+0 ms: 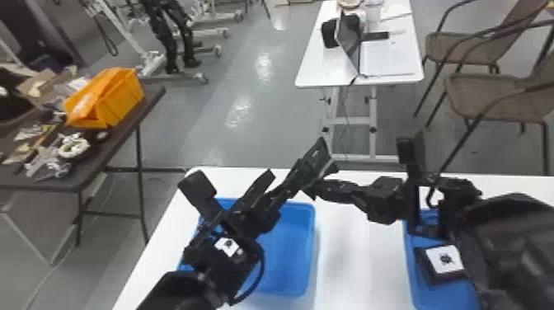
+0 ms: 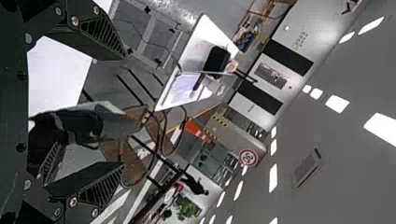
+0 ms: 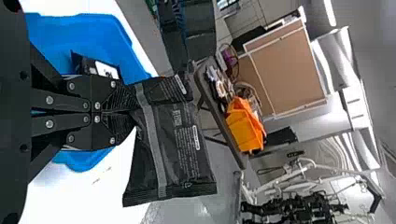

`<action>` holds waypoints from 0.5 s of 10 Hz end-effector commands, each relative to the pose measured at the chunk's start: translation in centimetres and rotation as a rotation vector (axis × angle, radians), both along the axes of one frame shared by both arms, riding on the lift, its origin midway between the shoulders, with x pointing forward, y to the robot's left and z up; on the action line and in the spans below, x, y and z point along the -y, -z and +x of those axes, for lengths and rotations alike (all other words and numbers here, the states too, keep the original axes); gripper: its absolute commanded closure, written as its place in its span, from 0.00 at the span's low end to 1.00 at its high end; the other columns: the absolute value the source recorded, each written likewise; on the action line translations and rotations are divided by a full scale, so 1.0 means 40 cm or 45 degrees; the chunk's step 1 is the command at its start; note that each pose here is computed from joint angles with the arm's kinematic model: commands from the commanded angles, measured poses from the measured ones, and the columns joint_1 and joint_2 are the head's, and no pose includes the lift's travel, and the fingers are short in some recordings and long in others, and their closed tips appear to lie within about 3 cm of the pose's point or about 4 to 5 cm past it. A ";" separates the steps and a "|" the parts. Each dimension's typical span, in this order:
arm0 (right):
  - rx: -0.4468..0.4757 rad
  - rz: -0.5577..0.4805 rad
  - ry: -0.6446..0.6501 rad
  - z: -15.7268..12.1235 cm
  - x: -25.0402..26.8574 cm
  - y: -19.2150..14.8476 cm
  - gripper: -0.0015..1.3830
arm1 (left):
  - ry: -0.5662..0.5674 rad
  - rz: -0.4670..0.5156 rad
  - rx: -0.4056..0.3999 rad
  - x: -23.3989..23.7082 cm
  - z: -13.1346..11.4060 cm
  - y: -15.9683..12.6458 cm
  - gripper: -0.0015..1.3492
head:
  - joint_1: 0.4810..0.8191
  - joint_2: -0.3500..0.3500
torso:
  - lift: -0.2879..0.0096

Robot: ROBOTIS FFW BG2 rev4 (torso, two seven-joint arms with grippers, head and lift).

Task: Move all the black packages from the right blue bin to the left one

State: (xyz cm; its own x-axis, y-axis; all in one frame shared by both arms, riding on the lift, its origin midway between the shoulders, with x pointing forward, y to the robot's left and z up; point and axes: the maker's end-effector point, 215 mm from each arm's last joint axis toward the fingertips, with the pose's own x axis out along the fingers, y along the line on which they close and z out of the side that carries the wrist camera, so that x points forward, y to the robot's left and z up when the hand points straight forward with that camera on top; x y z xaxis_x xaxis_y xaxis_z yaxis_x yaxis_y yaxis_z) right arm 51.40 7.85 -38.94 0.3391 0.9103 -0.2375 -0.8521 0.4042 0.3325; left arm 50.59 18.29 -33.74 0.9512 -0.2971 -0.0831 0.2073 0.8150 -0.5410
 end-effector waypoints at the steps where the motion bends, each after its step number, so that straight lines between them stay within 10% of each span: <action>1: -0.004 0.017 -0.042 -0.014 -0.032 -0.009 0.84 | 0.061 -0.009 -0.020 0.036 0.009 -0.002 0.17 | 0.63 0.90 | 0.83; 4: -0.014 0.039 -0.057 -0.022 -0.044 -0.015 0.84 | 0.066 -0.015 -0.050 0.050 0.005 0.019 0.18 | 0.63 0.89 | 0.83; 5: -0.015 0.038 -0.060 -0.025 -0.045 -0.013 0.84 | 0.074 -0.015 -0.099 0.053 0.000 0.043 0.40 | 0.63 0.89 | 0.83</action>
State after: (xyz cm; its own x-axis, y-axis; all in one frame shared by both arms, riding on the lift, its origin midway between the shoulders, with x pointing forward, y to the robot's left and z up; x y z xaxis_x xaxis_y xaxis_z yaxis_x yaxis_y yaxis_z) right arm 50.49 9.59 -38.41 0.2952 0.9313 -0.2136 -0.8654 0.3553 0.3534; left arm 50.71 16.34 -35.08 0.9280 -0.3463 -0.1376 0.2148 0.7988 -0.5619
